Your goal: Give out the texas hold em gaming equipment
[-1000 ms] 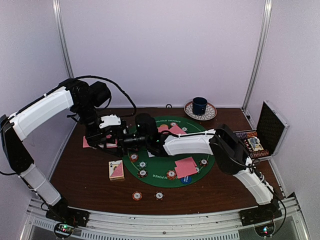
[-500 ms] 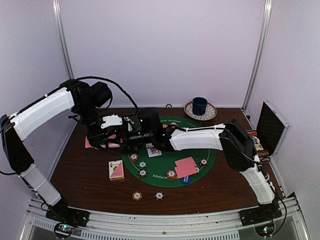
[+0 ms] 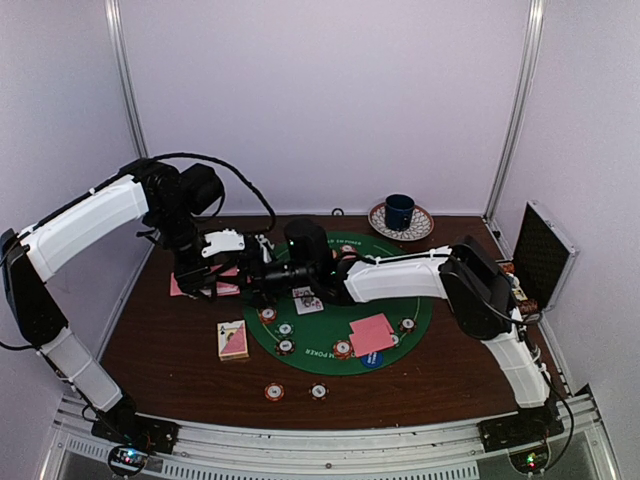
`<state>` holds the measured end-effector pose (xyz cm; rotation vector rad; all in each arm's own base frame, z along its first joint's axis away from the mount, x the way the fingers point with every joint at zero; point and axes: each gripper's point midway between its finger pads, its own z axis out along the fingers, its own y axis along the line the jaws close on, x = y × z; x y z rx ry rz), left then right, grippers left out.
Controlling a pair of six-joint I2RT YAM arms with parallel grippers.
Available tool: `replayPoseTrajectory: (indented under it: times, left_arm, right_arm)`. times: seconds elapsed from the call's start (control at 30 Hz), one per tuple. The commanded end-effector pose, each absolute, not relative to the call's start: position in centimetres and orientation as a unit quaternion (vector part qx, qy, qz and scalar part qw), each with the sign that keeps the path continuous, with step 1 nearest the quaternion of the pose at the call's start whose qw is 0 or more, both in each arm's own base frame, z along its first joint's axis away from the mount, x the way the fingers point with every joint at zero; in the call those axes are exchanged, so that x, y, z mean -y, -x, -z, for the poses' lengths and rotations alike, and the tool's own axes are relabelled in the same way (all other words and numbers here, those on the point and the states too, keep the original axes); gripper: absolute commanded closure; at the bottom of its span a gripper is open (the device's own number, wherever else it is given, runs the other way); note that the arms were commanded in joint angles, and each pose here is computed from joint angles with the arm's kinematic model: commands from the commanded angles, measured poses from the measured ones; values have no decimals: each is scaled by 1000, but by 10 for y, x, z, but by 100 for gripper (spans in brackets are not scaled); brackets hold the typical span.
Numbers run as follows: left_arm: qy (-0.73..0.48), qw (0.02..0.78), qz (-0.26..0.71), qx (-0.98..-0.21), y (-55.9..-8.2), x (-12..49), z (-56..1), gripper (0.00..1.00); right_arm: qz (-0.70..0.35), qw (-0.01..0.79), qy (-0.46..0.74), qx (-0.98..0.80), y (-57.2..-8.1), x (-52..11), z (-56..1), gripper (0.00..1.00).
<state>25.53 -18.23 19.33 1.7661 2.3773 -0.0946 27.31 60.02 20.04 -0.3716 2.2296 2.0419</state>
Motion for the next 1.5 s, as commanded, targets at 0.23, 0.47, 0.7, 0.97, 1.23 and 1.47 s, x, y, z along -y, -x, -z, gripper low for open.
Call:
replayPoseTrajectory:
  times: [0.23,0.47,0.7,0.97,1.23,1.47]
  left_arm:
    - [-591,85,30,-802,-247,175,-199,100]
    - [-591,83,30,-802,-247,175,-199,100]
    - [-591,84,30,-802,-247,175,-199,100]
    - [-591,85,31,-802,-248,177,-200,100]
    - [-591,85,31,-802,-248,177,-200,100]
    - [-590,83,32,-802,-248,177,-200,100]
  right_arm:
    - [-717,67,105,-686,-290,-569,-250,23]
    - [-715,70,102,-688,-297,-560,-253,32]
    - [-714,50,103,-691,-291,-564,-243,42]
    - [-716,26,106,-689,-282,-563,-237,59]
    - [-709,18,106,-697,-277,-556,-232,73]
    - [-716,20,100,-690,-279,-550,-237,84]
